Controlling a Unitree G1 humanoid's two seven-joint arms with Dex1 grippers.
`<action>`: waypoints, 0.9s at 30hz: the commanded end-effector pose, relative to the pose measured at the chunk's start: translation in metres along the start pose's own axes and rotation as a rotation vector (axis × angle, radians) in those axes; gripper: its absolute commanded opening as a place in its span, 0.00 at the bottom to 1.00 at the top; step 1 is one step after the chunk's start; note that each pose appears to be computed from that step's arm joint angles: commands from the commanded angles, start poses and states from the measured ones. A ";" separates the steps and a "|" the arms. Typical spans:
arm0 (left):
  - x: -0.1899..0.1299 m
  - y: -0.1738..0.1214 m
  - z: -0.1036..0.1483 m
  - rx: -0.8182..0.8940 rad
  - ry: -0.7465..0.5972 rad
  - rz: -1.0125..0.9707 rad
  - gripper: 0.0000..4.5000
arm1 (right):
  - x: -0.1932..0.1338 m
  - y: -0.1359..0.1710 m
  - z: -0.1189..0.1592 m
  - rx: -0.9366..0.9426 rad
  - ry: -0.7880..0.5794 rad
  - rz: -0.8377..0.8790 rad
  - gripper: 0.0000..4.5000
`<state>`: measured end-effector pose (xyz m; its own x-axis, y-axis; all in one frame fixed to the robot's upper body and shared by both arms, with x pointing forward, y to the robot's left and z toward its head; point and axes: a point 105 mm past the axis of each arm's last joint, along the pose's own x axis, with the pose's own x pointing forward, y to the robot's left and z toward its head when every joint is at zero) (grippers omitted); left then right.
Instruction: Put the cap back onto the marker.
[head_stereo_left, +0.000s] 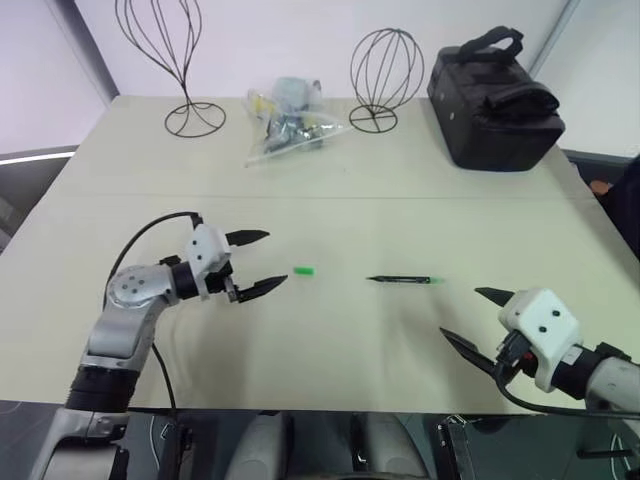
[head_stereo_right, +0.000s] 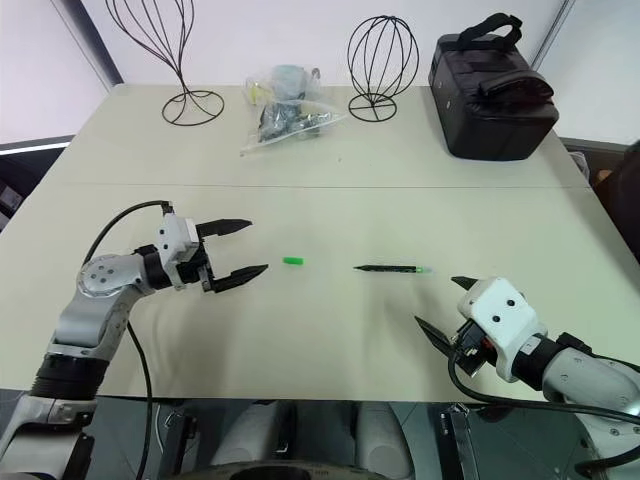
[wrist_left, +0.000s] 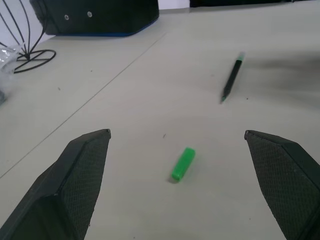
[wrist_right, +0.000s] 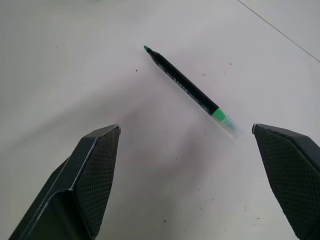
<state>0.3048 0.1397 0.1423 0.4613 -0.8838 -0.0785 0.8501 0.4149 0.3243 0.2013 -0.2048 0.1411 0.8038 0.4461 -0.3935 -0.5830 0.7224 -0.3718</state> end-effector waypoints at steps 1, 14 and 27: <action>0.001 0.002 0.015 0.031 -0.027 0.001 1.00 | -0.003 0.000 0.009 -0.035 -0.024 -0.008 0.96; -0.018 -0.002 -0.002 0.031 0.044 -0.032 1.00 | -0.001 0.004 0.008 -0.026 -0.022 0.013 0.96; -0.023 0.006 -0.009 0.026 0.074 -0.062 1.00 | 0.003 0.002 0.012 -0.038 -0.035 0.016 0.96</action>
<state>0.3017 0.1630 0.1287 0.4318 -0.8845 -0.1764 0.8784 0.3681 0.3047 0.2039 -0.2008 0.1430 0.7975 0.4623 -0.3876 -0.5943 0.7126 -0.3727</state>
